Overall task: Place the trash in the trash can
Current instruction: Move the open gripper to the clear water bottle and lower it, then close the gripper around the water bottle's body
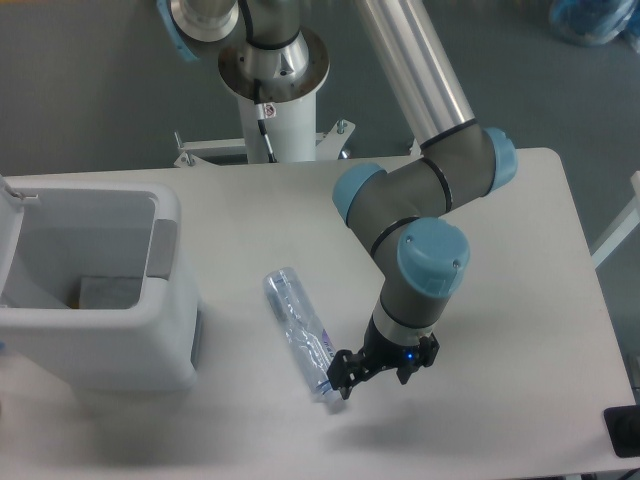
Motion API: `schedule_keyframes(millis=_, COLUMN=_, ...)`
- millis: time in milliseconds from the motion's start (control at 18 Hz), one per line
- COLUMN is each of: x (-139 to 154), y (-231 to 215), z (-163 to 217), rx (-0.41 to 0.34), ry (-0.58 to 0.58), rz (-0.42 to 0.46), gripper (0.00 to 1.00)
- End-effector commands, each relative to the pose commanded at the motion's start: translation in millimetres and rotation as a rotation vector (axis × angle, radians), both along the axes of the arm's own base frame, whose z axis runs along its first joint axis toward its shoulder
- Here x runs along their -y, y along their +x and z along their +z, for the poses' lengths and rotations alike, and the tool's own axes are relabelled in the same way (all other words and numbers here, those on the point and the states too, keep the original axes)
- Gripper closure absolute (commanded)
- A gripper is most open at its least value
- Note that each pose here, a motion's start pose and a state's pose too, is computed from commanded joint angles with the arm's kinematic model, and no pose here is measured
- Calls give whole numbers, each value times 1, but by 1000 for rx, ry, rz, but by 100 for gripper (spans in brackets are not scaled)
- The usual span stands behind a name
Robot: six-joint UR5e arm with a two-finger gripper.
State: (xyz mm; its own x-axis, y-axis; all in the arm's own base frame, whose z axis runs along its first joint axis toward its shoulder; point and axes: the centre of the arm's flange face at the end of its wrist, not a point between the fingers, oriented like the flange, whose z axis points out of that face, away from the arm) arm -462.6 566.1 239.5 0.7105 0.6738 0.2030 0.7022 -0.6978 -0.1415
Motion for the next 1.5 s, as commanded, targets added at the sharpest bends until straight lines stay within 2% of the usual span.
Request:
schedule_keyframes(millis=278, x=-1, y=0, z=-8, rx=11, ry=-9, rz=21, gripper=0)
schedule_keyframes(millis=833, x=-24, y=20, z=-42, rx=5, ry=-40, rz=22, gripper=3)
schedule_keyframes(millis=944, x=-27, y=25, z=-45, rx=5, ry=-44, rz=13, gripper=9)
schedule_keyframes(millis=1000, x=-27, y=26, z=-45, rx=5, ry=-49, rz=13, gripper=16)
schedule_keyframes(millis=1167, x=-29, y=33, z=-48, rx=10, ry=-53, rz=7, gripper=29)
schedule_keyframes(millis=1333, x=-30, y=35, z=-47, rx=11, ry=-53, rz=9, gripper=35)
schedule_keyframes(millis=1500, x=-29, y=36, z=-48, rx=13, ry=-55, rz=9, gripper=44)
